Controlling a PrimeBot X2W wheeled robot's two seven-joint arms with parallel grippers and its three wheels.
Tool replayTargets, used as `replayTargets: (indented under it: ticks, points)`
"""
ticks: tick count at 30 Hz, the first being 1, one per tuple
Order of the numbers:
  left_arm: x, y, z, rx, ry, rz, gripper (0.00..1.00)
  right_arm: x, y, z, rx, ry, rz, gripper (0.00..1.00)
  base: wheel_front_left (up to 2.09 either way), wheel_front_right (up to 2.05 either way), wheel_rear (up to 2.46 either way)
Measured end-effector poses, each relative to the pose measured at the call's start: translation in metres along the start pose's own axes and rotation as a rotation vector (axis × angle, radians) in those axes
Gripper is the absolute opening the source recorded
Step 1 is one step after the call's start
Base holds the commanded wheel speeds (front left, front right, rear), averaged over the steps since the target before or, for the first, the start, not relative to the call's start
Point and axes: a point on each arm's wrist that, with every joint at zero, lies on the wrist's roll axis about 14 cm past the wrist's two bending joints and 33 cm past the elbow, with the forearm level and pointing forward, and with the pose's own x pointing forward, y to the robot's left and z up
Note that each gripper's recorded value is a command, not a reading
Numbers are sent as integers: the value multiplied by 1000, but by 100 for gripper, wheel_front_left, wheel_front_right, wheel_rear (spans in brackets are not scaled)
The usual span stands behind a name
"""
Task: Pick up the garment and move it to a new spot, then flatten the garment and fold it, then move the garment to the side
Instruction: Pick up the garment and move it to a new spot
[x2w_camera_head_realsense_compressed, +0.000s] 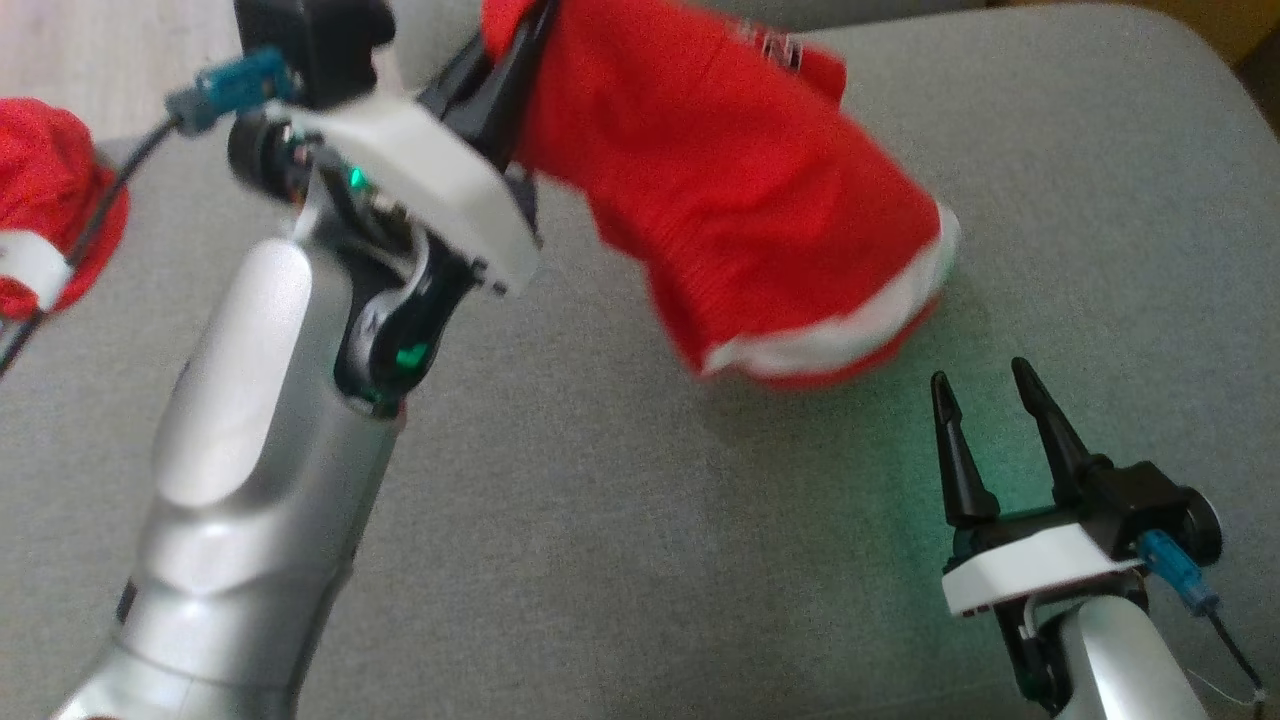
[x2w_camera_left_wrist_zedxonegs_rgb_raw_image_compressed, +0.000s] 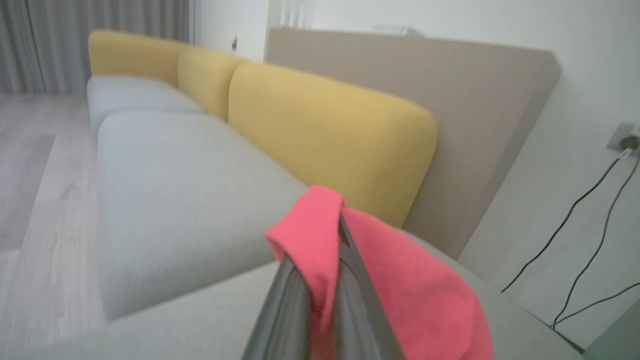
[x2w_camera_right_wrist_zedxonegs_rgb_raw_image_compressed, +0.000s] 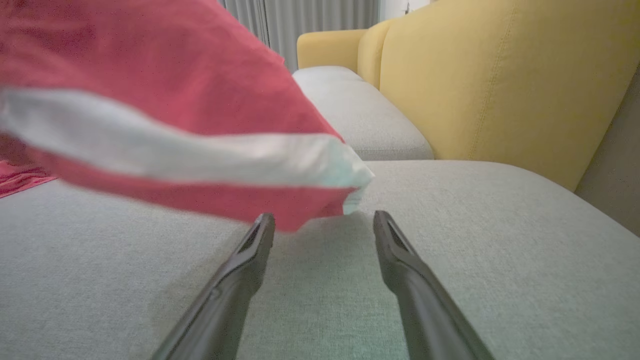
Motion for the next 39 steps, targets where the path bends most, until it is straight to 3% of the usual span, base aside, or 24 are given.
replayTargets:
  ticks: [4,8,15,16,17,18,19,30,39]
  points:
    - [-6,41,-80,-72,183,104,0,4,-2,-9,4,28,-6,100,0,0,0]
    - [-29,91,-161,-44,370,232,0,15,-1,-14,2,40,2,100,0,0,0]
    - [-20,130,-202,14,383,295,0,28,-8,-24,-8,65,-8,100,0,0,0]
    - [-17,133,-203,25,379,297,5,28,-9,-26,-8,73,-10,100,0,0,0]
    - [-14,136,-205,30,374,299,37,27,-10,-28,-8,79,-13,100,0,0,0]
    - [-12,138,-206,32,369,301,84,27,-10,-29,-9,83,-16,100,0,0,0]
    - [-10,139,-206,33,363,303,100,27,-11,-30,-9,85,-17,100,0,0,0]
    - [-22,117,-169,55,176,297,100,26,-3,-10,-12,27,6,100,0,0,0]
    - [-109,86,-178,-27,68,448,100,0,5,4,-23,-13,16,100,0,0,0]
